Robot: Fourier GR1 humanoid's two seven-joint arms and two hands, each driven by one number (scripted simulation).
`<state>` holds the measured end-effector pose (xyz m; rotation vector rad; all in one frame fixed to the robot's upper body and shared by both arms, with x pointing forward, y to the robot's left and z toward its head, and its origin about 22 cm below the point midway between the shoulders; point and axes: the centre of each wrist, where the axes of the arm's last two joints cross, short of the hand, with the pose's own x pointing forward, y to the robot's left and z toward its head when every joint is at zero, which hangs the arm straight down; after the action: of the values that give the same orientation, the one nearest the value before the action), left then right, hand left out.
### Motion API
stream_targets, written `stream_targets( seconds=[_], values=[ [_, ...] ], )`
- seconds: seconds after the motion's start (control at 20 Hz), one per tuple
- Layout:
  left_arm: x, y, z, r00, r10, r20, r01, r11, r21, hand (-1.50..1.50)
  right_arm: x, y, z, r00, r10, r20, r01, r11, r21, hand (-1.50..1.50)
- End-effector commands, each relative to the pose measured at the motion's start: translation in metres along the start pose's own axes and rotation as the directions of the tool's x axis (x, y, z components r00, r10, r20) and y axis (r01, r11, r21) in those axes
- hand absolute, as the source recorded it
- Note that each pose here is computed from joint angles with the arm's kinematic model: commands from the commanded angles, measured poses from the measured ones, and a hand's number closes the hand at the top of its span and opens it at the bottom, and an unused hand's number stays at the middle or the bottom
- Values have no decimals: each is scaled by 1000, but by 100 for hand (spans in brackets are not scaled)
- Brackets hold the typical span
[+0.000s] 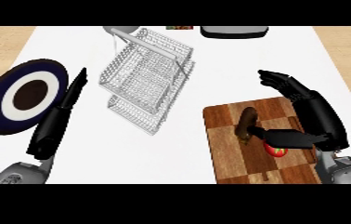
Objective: Pick the tomato from the cutting board and place it in the tiered basket
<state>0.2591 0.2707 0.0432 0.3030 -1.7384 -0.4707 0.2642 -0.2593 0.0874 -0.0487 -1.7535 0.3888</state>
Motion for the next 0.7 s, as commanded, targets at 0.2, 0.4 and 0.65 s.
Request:
stream_targets(
  seconds=[0.2,0.4,0.65],
  values=[
    [5,0,-4,1000,-11,-4,11,1000,15,0,46,-40,12,780,570,-258,-493,814,308,-150],
    [0,5,-2,999,-32,-8,32,999,16,0,83,-36,19,595,752,-284,-631,655,415,-150],
    [5,1,2,1000,-24,11,24,1000,-6,0,122,3,34,468,811,-351,-675,585,450,-150]
  ],
)
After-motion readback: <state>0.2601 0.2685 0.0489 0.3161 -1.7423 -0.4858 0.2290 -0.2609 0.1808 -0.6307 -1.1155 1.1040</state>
